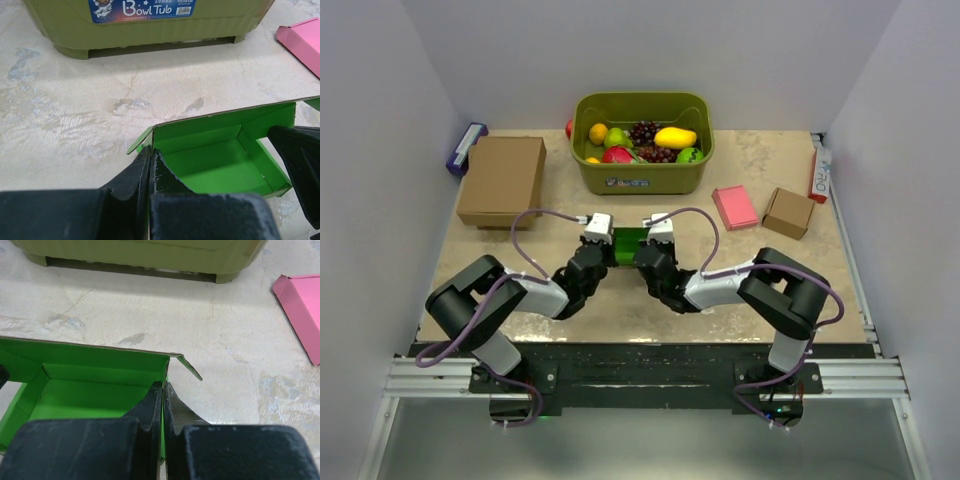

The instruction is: Fold the paper box

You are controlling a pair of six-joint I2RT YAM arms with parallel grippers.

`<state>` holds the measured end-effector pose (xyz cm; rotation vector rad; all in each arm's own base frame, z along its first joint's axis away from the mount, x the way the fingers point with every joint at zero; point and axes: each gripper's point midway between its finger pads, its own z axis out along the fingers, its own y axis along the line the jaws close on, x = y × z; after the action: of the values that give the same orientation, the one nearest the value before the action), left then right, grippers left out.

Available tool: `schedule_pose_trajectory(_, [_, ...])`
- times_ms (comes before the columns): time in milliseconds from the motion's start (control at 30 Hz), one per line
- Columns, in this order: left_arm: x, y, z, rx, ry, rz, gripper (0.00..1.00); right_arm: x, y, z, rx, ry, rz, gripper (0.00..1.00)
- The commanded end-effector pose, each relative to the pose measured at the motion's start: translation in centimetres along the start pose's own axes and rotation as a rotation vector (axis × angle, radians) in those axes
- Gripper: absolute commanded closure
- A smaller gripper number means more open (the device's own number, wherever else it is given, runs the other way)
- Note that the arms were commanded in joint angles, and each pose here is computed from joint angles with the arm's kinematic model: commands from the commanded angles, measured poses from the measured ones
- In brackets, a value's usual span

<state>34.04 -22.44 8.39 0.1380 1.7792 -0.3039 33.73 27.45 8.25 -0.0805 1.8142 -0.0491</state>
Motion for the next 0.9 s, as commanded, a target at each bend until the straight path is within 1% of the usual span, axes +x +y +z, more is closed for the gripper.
schedule_pose_trajectory(0, [1.8,-2.0,-1.4,0.065,0.042,-0.042,1.0,1.5,1.0,-0.8,-0.005,0.022,0.068,1.0])
schedule_pose_trajectory(200, [3.4,-1.6,-2.6,0.025,0.071,-0.036,1.0,2.2,0.7,-1.6,0.001,0.043,0.089,1.0])
schedule_pose_trajectory(300, [3.9,-1.4,-3.0,0.0,0.079,-0.024,1.0,2.4,0.3,-2.0,0.005,0.061,0.1,0.96])
schedule_pose_trajectory(333, [4.2,-1.5,-3.2,0.002,0.083,-0.019,1.0,2.2,0.4,-2.3,0.001,0.064,0.118,0.91])
schedule_pose_trajectory(400, [4.1,-1.3,-3.4,-0.014,0.081,-0.01,1.0,2.5,0.1,-2.8,-0.001,0.079,0.112,0.85])
schedule_pose_trajectory(433, [4.2,-1.4,-3.5,-0.015,0.083,-0.003,1.0,2.4,0.0,-3.1,-0.008,0.084,0.115,0.77])
schedule_pose_trajectory(500, [4.3,-1.2,-3.6,-0.024,0.086,0.006,1.0,2.1,-0.2,-3.8,-0.021,0.099,0.12,0.65])
schedule_pose_trajectory(533, [4.2,-1.3,-3.7,-0.025,0.085,0.007,1.0,2.4,-0.5,-4.2,-0.023,0.117,0.098,0.6])
schedule_pose_trajectory(567, [4.2,-1.2,-3.7,-0.028,0.085,0.01,1.0,1.8,-0.5,-4.5,-0.033,0.12,0.111,0.48])
schedule_pose_trajectory(667, [3.9,-1.0,-3.8,-0.04,0.078,0.022,1.0,2.0,-0.7,-5.5,-0.06,0.154,0.099,0.37])
schedule_pose_trajectory(700, [4.0,-1.0,-3.8,-0.044,0.08,0.028,1.0,1.9,-0.5,-6.0,-0.094,0.17,0.104,0.34])
schedule_pose_trajectory(733, [4.0,-1.0,-3.7,-0.046,0.081,0.031,1.0,2.2,-0.8,-6.5,-0.103,0.192,0.087,0.29])
schedule_pose_trajectory(867, [3.9,-1.2,-3.7,-0.041,0.081,0.036,1.0,2.1,-1.0,-8.3,-0.169,0.243,0.093,0.27])
